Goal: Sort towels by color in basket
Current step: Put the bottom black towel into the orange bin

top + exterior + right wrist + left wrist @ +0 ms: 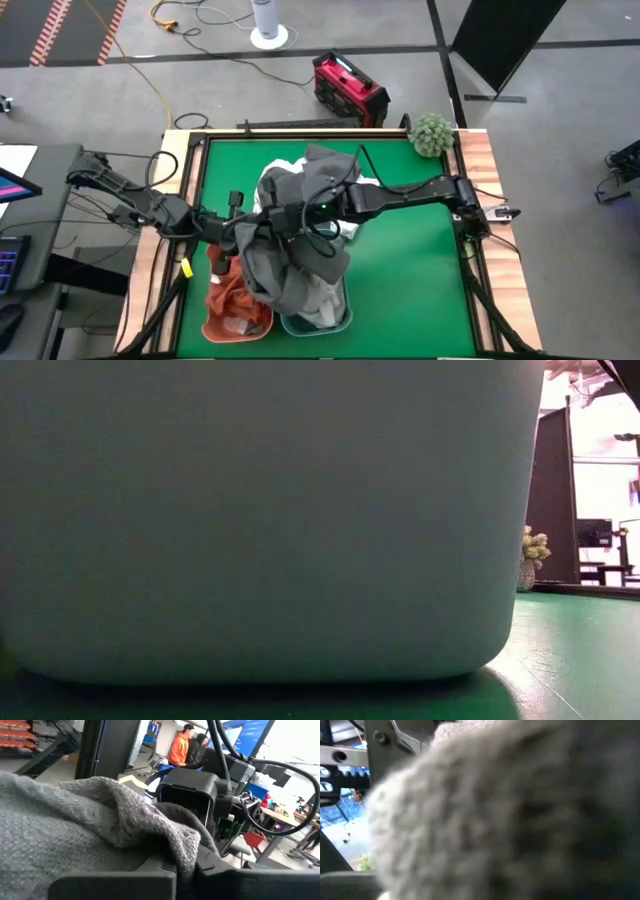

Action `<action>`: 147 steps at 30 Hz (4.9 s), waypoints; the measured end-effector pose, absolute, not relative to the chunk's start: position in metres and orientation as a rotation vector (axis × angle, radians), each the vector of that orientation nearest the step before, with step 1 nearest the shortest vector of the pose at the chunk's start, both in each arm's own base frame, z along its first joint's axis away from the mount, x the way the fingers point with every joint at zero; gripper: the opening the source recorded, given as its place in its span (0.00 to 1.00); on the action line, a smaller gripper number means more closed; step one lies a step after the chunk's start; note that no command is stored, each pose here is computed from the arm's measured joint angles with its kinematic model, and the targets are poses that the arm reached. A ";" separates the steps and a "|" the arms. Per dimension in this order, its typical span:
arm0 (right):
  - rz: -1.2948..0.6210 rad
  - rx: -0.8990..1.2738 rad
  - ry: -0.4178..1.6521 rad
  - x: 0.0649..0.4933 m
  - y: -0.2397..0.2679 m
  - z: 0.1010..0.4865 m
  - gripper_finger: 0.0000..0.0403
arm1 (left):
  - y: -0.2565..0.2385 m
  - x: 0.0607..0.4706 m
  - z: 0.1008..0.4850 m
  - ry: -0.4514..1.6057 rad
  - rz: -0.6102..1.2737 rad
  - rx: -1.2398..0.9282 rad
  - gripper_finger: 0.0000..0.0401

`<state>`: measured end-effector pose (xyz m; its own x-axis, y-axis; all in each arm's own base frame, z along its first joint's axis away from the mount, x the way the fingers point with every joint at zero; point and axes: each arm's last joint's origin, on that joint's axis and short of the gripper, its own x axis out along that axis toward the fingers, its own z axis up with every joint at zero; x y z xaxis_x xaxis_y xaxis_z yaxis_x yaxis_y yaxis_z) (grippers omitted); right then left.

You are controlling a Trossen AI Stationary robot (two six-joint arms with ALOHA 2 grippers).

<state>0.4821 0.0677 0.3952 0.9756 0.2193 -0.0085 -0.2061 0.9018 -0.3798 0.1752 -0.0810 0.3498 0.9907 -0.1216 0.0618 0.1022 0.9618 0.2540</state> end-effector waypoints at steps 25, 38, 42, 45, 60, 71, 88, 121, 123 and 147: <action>0.007 -0.100 0.552 0.399 0.054 0.415 0.37 | -0.041 0.063 0.378 0.162 -0.529 -0.090 0.05; -0.038 -0.014 0.908 0.387 0.075 0.361 0.37 | -0.067 0.103 0.305 0.584 -0.395 -0.151 0.05; -0.133 -0.020 1.029 0.377 0.081 0.344 0.37 | -0.082 0.123 0.280 0.738 -0.358 -0.114 0.05; -0.219 -0.062 1.055 0.373 0.086 0.332 0.37 | -0.095 0.136 0.266 0.835 -0.341 -0.087 0.05; -0.265 -0.068 1.084 0.369 0.102 0.305 0.37 | -0.119 0.168 0.222 1.121 -0.238 0.032 0.25; -0.272 -0.059 1.079 0.370 0.100 0.305 0.37 | -0.104 0.146 0.297 1.060 -0.267 0.020 0.47; -0.290 -0.070 1.055 0.371 0.101 0.306 0.37 | -0.117 0.152 0.370 0.715 -0.459 0.081 0.52; -0.283 -0.078 1.028 0.368 0.115 0.307 0.37 | -0.114 0.160 0.288 0.833 -0.414 0.079 0.51; -0.284 -0.076 1.026 0.368 0.115 0.307 0.37 | -0.110 0.149 0.297 0.856 -0.413 0.065 0.51; -0.299 -0.085 1.005 0.368 0.117 0.308 0.37 | -0.138 0.119 0.230 1.237 -0.382 0.542 0.31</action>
<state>0.3682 0.1174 0.3078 0.4989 -0.2858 -0.8182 0.2081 0.9559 -0.2070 0.1190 -0.1377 0.2305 0.2911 0.0155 -0.9566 0.5519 0.8140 0.1811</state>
